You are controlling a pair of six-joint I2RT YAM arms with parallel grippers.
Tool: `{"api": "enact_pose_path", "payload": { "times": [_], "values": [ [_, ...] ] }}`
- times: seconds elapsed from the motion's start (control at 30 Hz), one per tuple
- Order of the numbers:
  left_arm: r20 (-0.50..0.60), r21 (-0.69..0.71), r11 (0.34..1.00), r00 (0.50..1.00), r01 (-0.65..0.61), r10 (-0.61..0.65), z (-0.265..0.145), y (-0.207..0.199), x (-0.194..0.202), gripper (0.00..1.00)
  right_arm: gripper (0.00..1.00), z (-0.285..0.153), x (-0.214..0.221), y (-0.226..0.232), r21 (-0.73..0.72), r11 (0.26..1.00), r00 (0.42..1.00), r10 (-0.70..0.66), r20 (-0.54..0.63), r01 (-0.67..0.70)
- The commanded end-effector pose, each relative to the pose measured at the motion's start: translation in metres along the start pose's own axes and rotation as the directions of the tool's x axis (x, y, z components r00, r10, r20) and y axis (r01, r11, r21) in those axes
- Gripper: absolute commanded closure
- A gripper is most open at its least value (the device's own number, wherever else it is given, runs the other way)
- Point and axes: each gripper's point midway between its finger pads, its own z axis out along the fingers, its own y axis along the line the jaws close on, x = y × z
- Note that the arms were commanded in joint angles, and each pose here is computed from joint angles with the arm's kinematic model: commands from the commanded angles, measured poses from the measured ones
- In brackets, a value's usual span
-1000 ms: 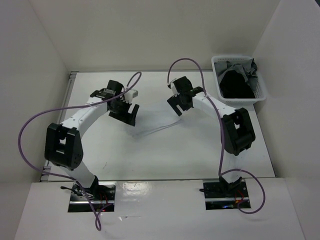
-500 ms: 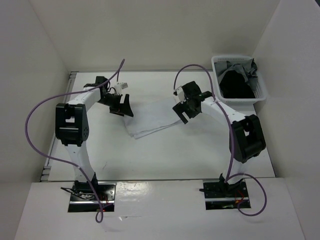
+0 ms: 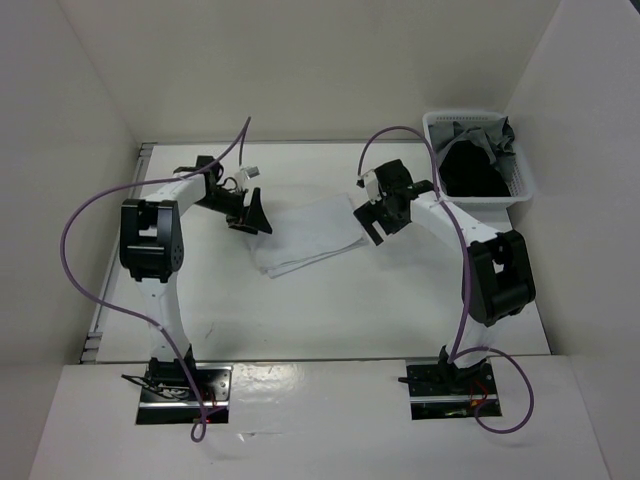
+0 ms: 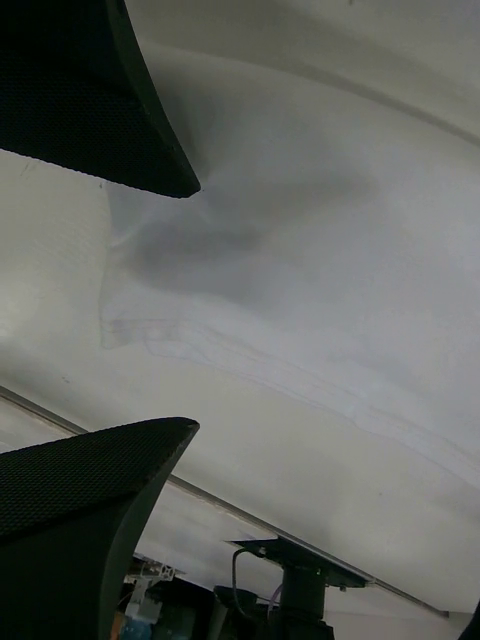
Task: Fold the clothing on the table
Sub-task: Fold the skirt
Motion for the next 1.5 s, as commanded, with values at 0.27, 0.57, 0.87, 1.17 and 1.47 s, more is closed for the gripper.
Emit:
{"api": "enact_pose_path", "payload": {
  "times": [0.27, 0.57, 0.87, 1.17, 1.47],
  "values": [
    [-0.054, 0.01, 0.998, 0.997, 0.061, -0.06, 0.022, 0.04, 0.028, 0.06, 0.01, -0.001, -0.006, 0.002, -0.017, 1.0, 1.0, 0.008, 0.004, -0.008],
    [0.03, -0.027, 0.998, 0.997, -0.065, 0.066, -0.029, -0.017, -0.013, 0.06, 0.01, -0.011, -0.012, -0.002, -0.003, 1.0, 1.0, 0.009, 0.021, -0.009],
    [0.174, -0.246, 0.96, 0.968, -0.135, 0.18, -0.098, -0.054, -0.012, 0.03, 0.01, -0.013, -0.038, 0.006, -0.139, 0.99, 0.995, 0.042, 0.086, -0.03],
    [0.196, -0.457, 0.888, 0.979, 0.043, 0.054, -0.103, 0.008, 0.014, 0.03, 0.36, 0.029, -0.09, 0.026, -0.437, 0.897, 0.99, 0.116, 0.077, -0.071],
    [0.151, -0.46, 0.886, 0.988, 0.058, 0.014, -0.094, 0.022, 0.039, 0.04, 0.41, 0.063, -0.077, 0.024, -0.501, 0.857, 0.988, 0.151, 0.016, -0.122]
  ]
}}
